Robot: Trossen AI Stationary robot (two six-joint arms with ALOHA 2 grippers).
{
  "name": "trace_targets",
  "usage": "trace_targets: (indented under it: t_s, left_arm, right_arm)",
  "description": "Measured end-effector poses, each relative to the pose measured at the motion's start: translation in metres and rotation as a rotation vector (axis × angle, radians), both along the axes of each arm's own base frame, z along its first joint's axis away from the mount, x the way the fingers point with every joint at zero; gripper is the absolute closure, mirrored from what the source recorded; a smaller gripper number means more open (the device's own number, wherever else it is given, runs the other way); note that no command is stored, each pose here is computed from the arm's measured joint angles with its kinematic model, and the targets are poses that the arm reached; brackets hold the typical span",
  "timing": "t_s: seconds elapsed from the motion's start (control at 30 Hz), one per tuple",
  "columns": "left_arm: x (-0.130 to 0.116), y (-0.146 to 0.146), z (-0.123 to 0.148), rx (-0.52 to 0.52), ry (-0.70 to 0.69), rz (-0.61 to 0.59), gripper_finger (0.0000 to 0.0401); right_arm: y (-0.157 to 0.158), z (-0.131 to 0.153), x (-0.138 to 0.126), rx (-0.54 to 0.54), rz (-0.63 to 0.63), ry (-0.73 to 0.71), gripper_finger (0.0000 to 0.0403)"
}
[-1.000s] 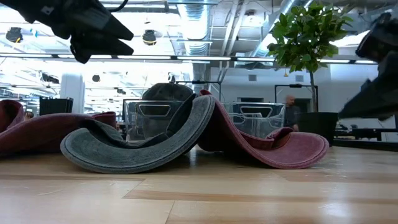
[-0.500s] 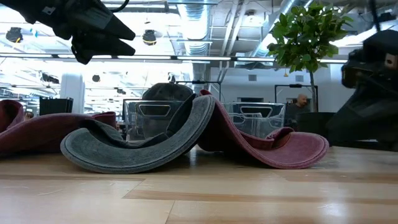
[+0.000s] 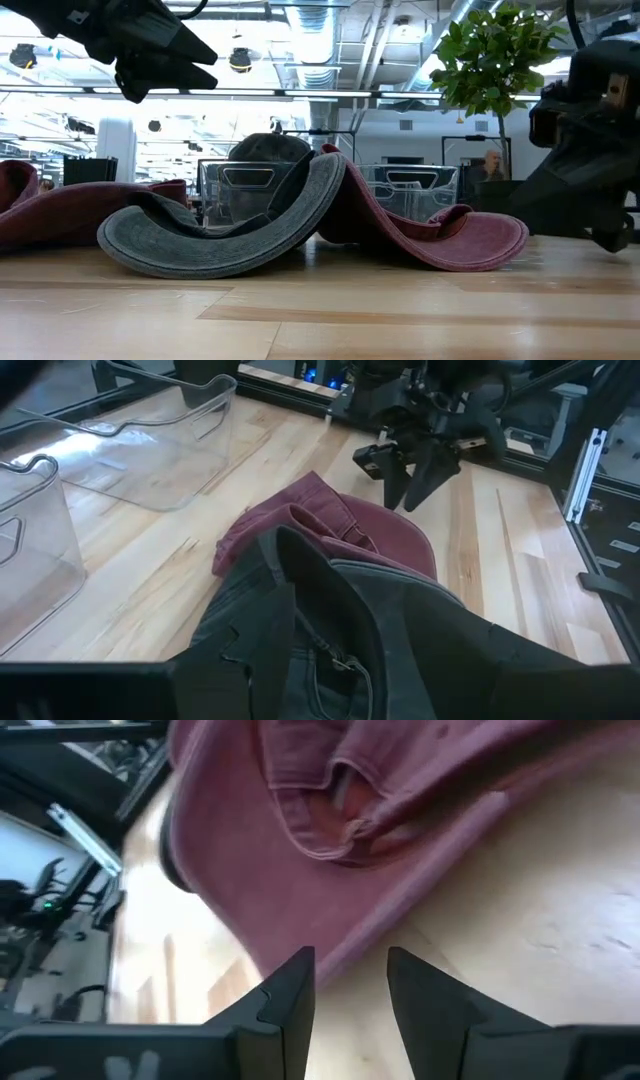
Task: Pick & Place hat
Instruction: Put the black cap into the left transparent bin
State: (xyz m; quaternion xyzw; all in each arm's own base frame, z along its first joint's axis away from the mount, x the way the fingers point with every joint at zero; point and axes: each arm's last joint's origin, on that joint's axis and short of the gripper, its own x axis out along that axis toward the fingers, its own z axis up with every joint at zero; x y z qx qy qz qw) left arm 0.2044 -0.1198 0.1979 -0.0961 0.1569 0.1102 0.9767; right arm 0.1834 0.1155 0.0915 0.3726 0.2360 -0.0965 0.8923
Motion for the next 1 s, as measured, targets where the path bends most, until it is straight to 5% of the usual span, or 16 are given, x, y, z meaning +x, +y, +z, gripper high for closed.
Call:
trace_targets:
  t_s: [1.0]
  left_arm:
    - [0.0001,0.0,0.0003,-0.002,-0.003,0.0,0.0215]
  right_arm:
    - [-0.0035,-0.0016,0.0039,-0.012,-0.018,0.046,0.0285]
